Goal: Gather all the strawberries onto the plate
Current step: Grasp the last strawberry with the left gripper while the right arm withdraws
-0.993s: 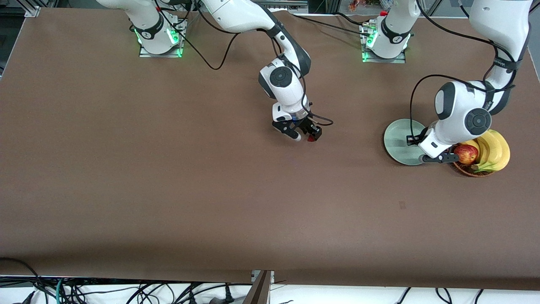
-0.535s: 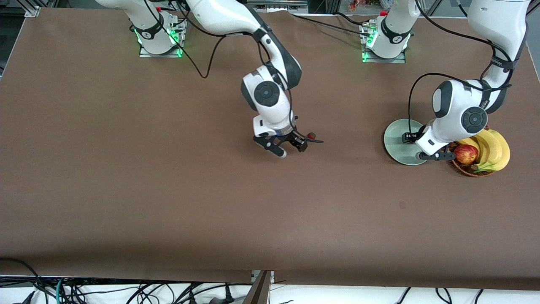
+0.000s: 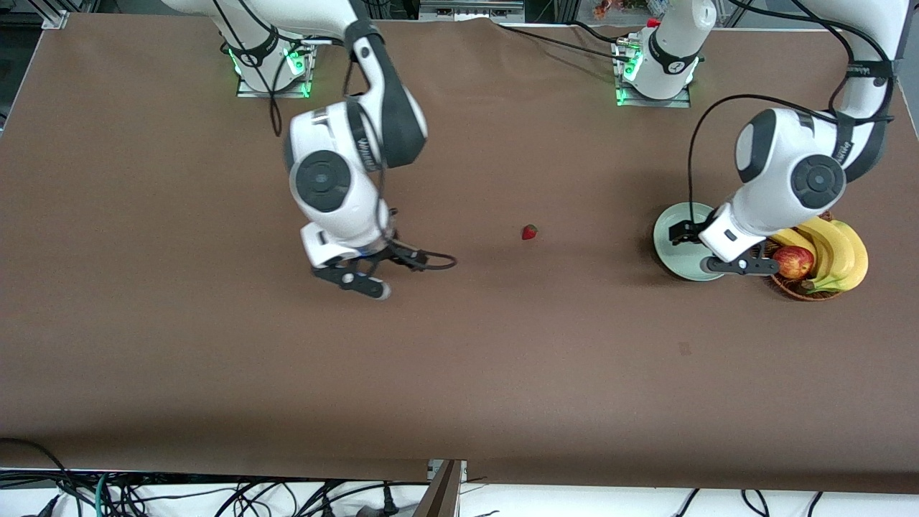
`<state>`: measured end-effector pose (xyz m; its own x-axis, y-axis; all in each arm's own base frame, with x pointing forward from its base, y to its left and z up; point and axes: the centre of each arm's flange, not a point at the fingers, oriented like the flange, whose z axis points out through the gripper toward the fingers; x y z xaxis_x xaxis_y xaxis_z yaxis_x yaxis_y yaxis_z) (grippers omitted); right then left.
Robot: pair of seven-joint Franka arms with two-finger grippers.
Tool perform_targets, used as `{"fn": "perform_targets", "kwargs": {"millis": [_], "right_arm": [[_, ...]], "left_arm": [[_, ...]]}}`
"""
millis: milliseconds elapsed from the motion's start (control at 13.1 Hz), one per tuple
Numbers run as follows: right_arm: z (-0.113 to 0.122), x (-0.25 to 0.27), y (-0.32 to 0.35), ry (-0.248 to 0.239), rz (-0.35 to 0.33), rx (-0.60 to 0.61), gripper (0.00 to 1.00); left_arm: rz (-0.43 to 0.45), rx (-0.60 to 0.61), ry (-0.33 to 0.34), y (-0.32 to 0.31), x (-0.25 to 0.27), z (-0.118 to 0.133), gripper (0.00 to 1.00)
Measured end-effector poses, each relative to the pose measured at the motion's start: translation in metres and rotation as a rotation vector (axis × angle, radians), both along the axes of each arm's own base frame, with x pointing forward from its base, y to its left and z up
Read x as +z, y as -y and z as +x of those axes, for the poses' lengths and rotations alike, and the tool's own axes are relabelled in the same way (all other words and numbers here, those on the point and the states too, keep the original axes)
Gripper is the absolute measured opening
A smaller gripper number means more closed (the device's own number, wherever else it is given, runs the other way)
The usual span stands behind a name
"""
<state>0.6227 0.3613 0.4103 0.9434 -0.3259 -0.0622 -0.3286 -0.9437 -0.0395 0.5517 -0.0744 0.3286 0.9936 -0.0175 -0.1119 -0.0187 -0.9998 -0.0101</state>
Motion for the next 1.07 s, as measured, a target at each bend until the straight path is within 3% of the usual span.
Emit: {"fn": "perform_targets", "kwargs": {"millis": [153, 382, 688, 841, 1070], "right_arm": [[0.002, 0.017, 0.024, -0.029, -0.004, -0.001, 1.00], [0.001, 0.051, 0.046, -0.031, 0.020, 0.021, 1.00], [0.002, 0.080, 0.089, -0.041, 0.035, 0.086, 1.00], [0.003, 0.081, 0.096, -0.040, 0.034, 0.101, 1.00], [0.005, 0.082, 0.104, -0.037, 0.031, 0.108, 1.00]], "left_arm": [[-0.004, 0.032, 0.009, 0.056, 0.004, -0.010, 1.00], [-0.038, 0.084, 0.051, 0.140, 0.001, -0.028, 1.00], [-0.098, 0.098, 0.045, 0.247, -0.051, -0.055, 1.00], [-0.054, 0.095, 0.064, 0.274, -0.091, -0.069, 1.00], [-0.036, 0.109, 0.063, 0.277, -0.128, -0.069, 1.00]]}}
